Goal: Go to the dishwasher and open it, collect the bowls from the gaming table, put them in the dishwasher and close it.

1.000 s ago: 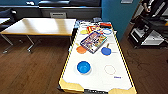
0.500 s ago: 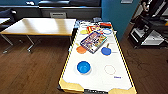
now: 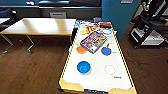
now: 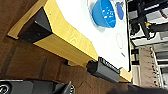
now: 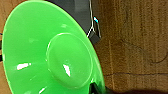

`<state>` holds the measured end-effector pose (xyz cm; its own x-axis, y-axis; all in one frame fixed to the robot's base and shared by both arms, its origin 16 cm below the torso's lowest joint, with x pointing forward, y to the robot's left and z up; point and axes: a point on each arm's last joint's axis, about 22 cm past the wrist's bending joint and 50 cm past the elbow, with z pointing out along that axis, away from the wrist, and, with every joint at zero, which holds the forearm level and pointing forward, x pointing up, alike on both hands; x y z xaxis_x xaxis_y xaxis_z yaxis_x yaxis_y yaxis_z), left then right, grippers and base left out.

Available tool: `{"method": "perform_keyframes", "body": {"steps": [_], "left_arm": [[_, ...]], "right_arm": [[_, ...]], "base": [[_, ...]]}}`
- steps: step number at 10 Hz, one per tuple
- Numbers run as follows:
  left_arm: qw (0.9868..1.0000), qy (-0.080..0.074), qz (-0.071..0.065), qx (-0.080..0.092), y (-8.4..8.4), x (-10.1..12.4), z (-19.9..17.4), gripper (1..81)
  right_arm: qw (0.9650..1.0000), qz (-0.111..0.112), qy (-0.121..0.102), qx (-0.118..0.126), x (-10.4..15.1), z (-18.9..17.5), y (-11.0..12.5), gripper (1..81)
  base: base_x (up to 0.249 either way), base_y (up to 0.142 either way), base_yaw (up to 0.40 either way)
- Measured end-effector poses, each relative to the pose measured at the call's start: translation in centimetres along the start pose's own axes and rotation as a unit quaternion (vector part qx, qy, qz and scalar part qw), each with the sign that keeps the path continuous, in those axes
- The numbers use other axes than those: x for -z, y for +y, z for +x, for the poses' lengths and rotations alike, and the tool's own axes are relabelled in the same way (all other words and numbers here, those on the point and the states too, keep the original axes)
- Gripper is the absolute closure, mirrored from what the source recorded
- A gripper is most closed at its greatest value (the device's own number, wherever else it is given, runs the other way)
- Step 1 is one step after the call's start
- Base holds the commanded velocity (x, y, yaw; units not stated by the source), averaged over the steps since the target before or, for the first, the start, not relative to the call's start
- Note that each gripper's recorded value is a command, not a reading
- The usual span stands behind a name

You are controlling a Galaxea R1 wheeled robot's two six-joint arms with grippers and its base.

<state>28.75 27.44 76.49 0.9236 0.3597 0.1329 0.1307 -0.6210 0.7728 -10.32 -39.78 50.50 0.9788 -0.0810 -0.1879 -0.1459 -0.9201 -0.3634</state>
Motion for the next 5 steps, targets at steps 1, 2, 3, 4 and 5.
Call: {"method": "perform_keyframes", "body": {"steps": [1, 2, 3, 4, 5], "left_arm": [[0.9999, 0.003, -0.007, -0.007, 0.6, -0.4, 1.0, 1.0], [0.9998, 0.008, -0.014, -0.014, 1.5, -0.8, 2.5, 1.0], [0.9994, 0.012, -0.023, -0.025, 2.7, -1.2, 4.3, 1.0], [0.9989, 0.016, -0.03, -0.033, 3.7, -1.6, 6.5, 1.0], [0.9989, 0.013, -0.03, -0.034, 4.0, -2.1, 8.1, 1.0]], "right_arm": [[1.0, 0.004, -0.001, -0.001, 0.1, -0.1, -0.3, 81.1], [0.9999, 0.017, -0.001, -0.003, -0.7, -0.3, -1.8, 81.1], [0.9996, 0.029, -0.001, -0.004, -1.7, -0.3, -3.4, 81.1], [0.9991, 0.042, 0.001, -0.005, -2.7, -0.1, -5.1, 81.1], [0.9988, 0.049, 0.001, -0.006, -3.3, -0.1, -6.1, 81.1]], "base": [[0.0, 0.0, 0.0], [0.0, 0.0, 0.0], [0.0, 0.0, 0.0], [0.0, 0.0, 0.0], [0.0, 0.0, 0.0]]}}
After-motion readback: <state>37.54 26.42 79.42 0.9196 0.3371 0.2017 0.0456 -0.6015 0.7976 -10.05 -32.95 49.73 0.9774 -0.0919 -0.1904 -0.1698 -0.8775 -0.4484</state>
